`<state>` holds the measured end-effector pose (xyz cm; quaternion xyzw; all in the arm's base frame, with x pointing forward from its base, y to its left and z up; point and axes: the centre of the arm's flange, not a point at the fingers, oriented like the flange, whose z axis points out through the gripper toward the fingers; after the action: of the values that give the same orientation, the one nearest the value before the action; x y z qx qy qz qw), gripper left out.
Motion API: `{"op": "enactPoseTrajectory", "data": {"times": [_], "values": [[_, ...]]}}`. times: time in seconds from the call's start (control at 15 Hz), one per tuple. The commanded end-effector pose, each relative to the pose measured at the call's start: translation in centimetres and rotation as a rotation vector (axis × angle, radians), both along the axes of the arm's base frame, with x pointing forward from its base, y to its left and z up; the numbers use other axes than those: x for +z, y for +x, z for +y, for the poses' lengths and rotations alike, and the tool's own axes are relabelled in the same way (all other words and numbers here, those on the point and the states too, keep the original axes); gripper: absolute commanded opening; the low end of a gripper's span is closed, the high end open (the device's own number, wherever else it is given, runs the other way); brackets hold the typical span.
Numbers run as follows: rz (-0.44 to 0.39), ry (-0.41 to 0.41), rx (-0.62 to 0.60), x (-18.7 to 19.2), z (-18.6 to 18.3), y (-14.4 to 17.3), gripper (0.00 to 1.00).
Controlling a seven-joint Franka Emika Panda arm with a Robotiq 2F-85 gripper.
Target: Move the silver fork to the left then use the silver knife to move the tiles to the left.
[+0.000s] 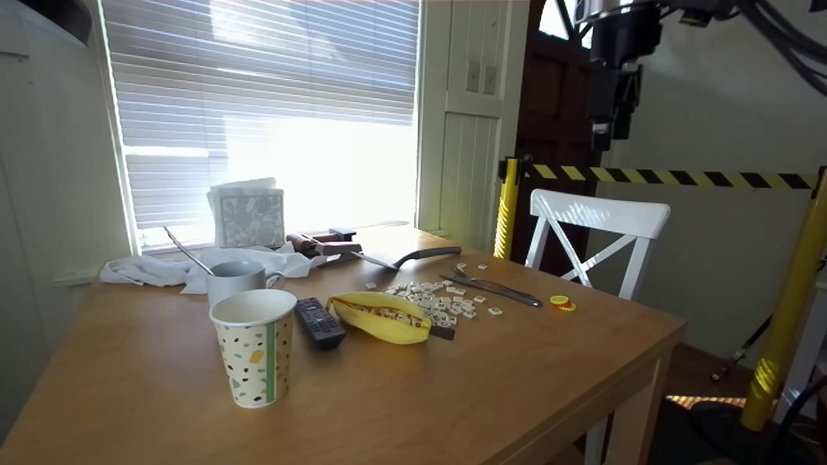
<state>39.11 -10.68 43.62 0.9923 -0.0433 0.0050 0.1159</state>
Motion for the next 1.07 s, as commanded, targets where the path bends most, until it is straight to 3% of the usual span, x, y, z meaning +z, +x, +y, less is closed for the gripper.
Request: {"op": "enactPoseTrajectory", "data": {"times": [0.0, 0.33, 0.47, 0.6, 0.67, 1.0], "values": [[-0.019, 0.095, 0.010, -3.2, -2.1, 7.5, 1.00], [-0.018, 0.344, 0.101, -7.3, -4.3, 13.0, 1.00], [-0.006, 0.394, 0.142, -9.3, -4.1, 14.3, 1.00], [0.010, 0.381, 0.127, -12.1, -4.6, 15.0, 1.00], [-0.006, 0.361, 0.121, -10.2, -3.5, 12.7, 1.00], [0.026, 0.361, 0.119, -12.6, -4.1, 13.9, 1.00]]}}
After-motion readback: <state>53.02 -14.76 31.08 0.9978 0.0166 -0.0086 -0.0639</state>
